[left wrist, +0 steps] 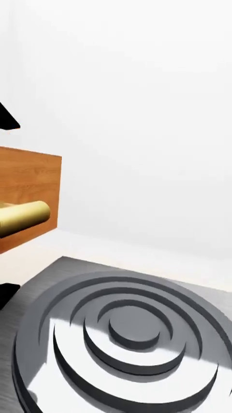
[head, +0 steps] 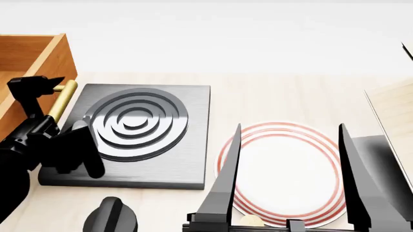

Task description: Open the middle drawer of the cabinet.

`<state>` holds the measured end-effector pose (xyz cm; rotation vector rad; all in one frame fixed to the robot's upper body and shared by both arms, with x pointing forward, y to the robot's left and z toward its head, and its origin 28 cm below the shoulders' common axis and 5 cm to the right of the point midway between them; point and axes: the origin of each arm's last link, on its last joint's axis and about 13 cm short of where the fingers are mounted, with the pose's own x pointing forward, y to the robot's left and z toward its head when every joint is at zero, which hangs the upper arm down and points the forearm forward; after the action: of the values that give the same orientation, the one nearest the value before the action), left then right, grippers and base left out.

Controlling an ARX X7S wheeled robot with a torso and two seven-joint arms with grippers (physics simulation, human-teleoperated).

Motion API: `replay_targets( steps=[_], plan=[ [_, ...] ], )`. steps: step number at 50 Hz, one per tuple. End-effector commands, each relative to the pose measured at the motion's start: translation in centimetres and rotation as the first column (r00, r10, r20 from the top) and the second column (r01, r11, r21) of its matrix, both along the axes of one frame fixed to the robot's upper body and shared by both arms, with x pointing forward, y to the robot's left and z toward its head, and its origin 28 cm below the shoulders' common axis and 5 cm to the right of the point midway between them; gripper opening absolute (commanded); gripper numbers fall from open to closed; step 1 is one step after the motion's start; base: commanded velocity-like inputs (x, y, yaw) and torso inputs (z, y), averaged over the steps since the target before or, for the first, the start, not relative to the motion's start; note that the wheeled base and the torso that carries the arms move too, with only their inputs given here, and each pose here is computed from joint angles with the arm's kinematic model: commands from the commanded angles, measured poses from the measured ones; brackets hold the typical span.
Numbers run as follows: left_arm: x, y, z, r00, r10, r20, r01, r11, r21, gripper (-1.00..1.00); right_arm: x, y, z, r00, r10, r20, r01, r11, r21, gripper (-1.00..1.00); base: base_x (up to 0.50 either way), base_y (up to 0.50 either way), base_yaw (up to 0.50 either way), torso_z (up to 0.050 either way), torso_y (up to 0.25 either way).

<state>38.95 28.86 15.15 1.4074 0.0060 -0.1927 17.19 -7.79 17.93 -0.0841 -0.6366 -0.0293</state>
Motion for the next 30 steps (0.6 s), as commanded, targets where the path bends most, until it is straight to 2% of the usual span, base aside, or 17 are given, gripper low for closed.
replay_targets(
  steps=[1, 13, 18, 23, 30],
  plan=[
    [-1.7, -1.0, 1.3, 0.998, -0.056, 0.032, 0.058, 0.997, -0.051, 1.00, 0.0, 0.0, 0.0, 1.000, 0.002, 0.000, -0.002, 1.000, 0.001, 1.00, 0.00, 0.00, 0.00, 0.000, 0.000],
    [-3.7, -1.4, 3.0, 0.992, -0.085, 0.097, 0.096, 0.989, -0.116, 1.00, 0.0, 0.0, 0.0, 1.000, 0.003, -0.001, -0.003, 1.000, 0.001, 1.00, 0.00, 0.00, 0.00, 0.000, 0.000],
    [-4.1, -1.6, 3.9, 0.989, -0.072, 0.132, 0.096, 0.978, -0.186, 1.00, -0.1, 0.0, 0.0, 1.000, 0.003, -0.001, -0.003, 1.000, 0.001, 1.00, 0.00, 0.00, 0.00, 0.000, 0.000],
    [-4.5, -1.8, 5.7, 0.983, -0.049, 0.178, 0.100, 0.951, -0.292, 1.00, 0.0, 0.1, 0.0, 1.000, 0.004, -0.001, -0.004, 1.000, -0.002, 1.00, 0.00, 0.00, 0.00, 0.000, 0.000],
    [-4.7, -1.9, 7.0, 0.982, -0.031, 0.185, 0.098, 0.925, -0.367, 1.00, -0.1, 0.1, 0.0, 1.000, 0.004, 0.001, -0.004, 1.000, -0.003, 1.00, 0.00, 0.00, 0.00, 0.000, 0.000]
  ],
)
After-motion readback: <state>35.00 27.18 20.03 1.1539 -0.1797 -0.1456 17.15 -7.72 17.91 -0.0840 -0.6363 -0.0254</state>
